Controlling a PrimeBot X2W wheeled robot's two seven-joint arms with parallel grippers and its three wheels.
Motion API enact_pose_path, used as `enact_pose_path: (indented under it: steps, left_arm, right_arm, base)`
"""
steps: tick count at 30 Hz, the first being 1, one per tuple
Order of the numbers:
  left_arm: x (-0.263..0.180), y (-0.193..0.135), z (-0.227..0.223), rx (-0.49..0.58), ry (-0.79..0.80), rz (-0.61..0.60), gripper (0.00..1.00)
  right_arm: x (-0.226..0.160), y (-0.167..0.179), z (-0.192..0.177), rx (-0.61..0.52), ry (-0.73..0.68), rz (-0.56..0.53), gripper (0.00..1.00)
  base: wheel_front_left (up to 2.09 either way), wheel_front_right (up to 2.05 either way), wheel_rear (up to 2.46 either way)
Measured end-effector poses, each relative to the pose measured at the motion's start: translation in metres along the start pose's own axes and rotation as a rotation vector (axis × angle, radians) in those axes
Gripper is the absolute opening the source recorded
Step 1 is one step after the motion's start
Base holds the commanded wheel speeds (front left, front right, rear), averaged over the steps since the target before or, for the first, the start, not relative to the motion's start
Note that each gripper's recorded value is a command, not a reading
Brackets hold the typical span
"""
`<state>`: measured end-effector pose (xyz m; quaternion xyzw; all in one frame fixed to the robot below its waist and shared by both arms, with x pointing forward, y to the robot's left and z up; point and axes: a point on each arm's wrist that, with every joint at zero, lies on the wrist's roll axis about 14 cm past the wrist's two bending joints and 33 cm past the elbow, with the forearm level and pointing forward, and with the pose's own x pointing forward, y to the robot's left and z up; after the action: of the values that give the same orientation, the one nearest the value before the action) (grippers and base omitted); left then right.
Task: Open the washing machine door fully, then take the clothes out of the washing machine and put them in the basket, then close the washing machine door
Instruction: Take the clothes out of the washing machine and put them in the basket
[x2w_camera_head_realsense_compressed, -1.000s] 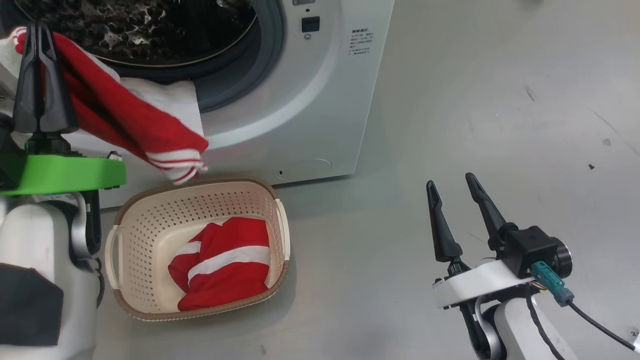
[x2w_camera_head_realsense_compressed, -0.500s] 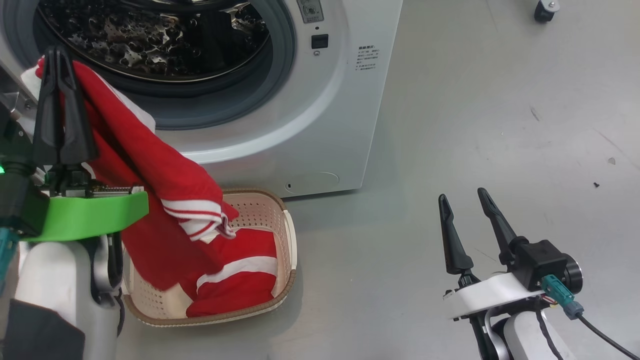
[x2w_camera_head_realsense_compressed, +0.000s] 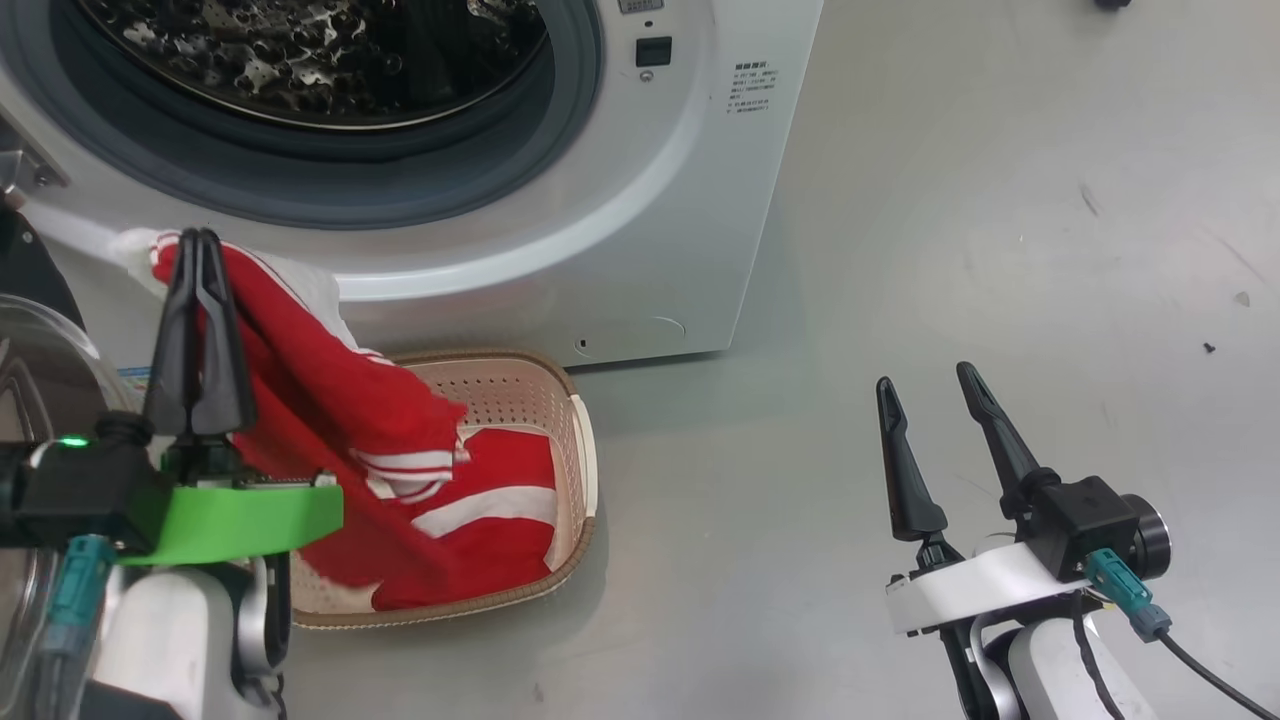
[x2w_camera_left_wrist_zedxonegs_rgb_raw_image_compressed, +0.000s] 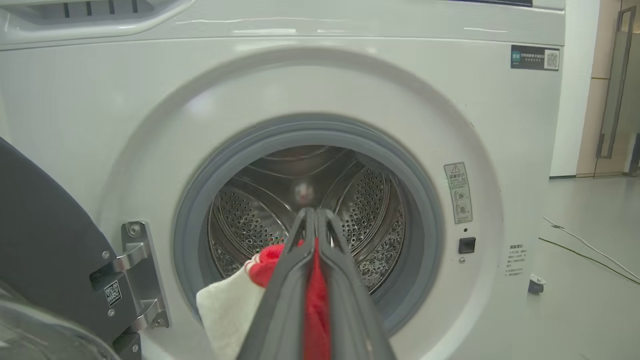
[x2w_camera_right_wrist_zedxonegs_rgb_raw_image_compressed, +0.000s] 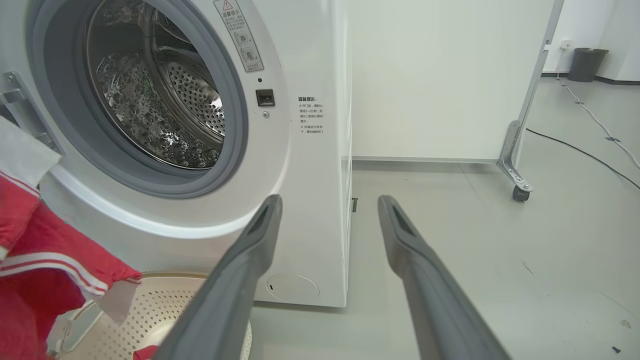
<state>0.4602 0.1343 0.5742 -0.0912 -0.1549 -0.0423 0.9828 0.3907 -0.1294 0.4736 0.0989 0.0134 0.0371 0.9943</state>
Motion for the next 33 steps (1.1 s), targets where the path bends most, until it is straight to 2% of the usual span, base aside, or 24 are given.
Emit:
enact_pose_path:
  steps: [10,23,33]
  left_arm:
    - [-0.021,0.002,-0.075,-0.024,0.217,0.015,0.0]
    - [-0.061,0.007,-0.205,-0.117,0.632,0.057,0.0]
    - [-0.036,0.009,-0.264,-0.129,0.711,0.05,0.0]
  right_arm:
    - [0.007,-0.004,-0.013,0.001,0.034,-0.003,1.0]
    - [0.026,-0.017,-0.035,-0.002,0.079,-0.033,1.0]
    - [0.041,-0.032,-0.058,-0.007,0.124,-0.059,1.0]
  base:
    - [0.0,0.0,0.0]
    - [0.0,0.0,0.0]
    - [0.0,0.0,0.0]
